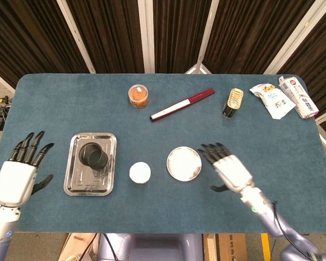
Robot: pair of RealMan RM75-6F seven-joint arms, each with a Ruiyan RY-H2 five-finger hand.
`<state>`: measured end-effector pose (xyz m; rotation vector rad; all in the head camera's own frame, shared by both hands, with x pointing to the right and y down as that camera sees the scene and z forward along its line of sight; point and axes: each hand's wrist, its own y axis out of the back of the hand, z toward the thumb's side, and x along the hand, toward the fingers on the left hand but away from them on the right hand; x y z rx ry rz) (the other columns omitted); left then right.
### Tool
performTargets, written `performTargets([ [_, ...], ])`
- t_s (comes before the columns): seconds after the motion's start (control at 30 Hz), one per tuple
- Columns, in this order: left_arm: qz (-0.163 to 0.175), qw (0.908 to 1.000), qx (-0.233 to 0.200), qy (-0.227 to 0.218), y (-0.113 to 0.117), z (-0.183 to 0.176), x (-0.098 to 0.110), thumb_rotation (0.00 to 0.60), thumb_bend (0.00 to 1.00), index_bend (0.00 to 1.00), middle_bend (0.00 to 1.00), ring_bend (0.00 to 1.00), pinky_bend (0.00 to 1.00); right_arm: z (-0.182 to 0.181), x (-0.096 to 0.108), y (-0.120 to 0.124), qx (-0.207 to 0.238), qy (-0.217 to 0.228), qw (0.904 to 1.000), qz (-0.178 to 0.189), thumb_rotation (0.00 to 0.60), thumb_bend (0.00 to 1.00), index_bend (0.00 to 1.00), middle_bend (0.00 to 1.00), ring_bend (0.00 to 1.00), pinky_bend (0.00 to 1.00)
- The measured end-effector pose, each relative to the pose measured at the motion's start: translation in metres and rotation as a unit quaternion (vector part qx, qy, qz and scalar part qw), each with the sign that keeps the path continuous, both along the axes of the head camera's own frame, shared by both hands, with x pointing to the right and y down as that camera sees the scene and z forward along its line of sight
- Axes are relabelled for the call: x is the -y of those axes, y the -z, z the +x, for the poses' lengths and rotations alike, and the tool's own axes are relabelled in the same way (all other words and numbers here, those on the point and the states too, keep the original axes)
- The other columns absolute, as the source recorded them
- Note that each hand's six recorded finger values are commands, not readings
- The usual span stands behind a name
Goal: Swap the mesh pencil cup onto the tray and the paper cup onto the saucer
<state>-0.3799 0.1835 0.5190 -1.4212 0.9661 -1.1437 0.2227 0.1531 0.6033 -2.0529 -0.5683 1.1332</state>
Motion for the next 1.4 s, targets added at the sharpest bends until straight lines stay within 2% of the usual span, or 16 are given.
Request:
performTargets([
  [0.1, 0.003, 0.9999, 0.0, 0.013, -0.008, -0.014, -0.007, 0.6, 0.07, 0.2, 0.01, 0.0, 0.16, -0.039, 0.0, -0.006, 0.019, 0.034, 0.9992, -0.013, 0.6, 0.0, 0.0, 0.0, 0.01, 0.0],
  [0.27, -0.006, 0.9993, -0.011, 0.036, -0.024, -0.036, -0.016, 0.6, 0.09, 0.2, 0.01, 0.0, 0.16, -0.085, -0.006, -0.016, 0.054, 0.053, 0.9962, -0.043, 0.6, 0.0, 0.0, 0.03, 0.07, 0.0],
  [0.5, -0.005, 0.9982, -0.011, 0.059, -0.033, -0.048, -0.017, 0.6, 0.09, 0.2, 0.01, 0.0, 0.16, -0.127, -0.005, -0.017, 0.072, 0.069, 0.9946, -0.027, 0.6, 0.0, 0.0, 0.05, 0.11, 0.0],
  [0.7, -0.003, 0.9976, -0.016, 0.068, -0.036, -0.051, -0.015, 0.6, 0.09, 0.2, 0.01, 0.0, 0.16, -0.156, -0.004, -0.019, 0.082, 0.076, 0.9932, -0.032, 0.6, 0.0, 0.0, 0.08, 0.15, 0.01],
  [0.93, 0.004, 0.9966, -0.012, 0.081, -0.034, -0.057, -0.013, 0.6, 0.09, 0.21, 0.01, 0.0, 0.16, -0.182, -0.007, -0.029, 0.081, 0.081, 0.9927, -0.037, 0.6, 0.0, 0.01, 0.14, 0.21, 0.04],
  [1.17, -0.001, 0.996, -0.013, 0.089, -0.034, -0.063, -0.012, 0.6, 0.09, 0.21, 0.01, 0.0, 0.16, -0.189, 0.002, -0.039, 0.078, 0.068, 0.9943, -0.026, 0.6, 0.0, 0.11, 0.17, 0.23, 0.06],
  [1.4, 0.005, 0.9954, -0.016, 0.094, -0.03, -0.066, -0.012, 0.6, 0.09, 0.22, 0.01, 0.0, 0.16, -0.189, 0.009, -0.049, 0.069, 0.061, 0.9956, -0.017, 0.6, 0.0, 0.2, 0.23, 0.29, 0.09],
])
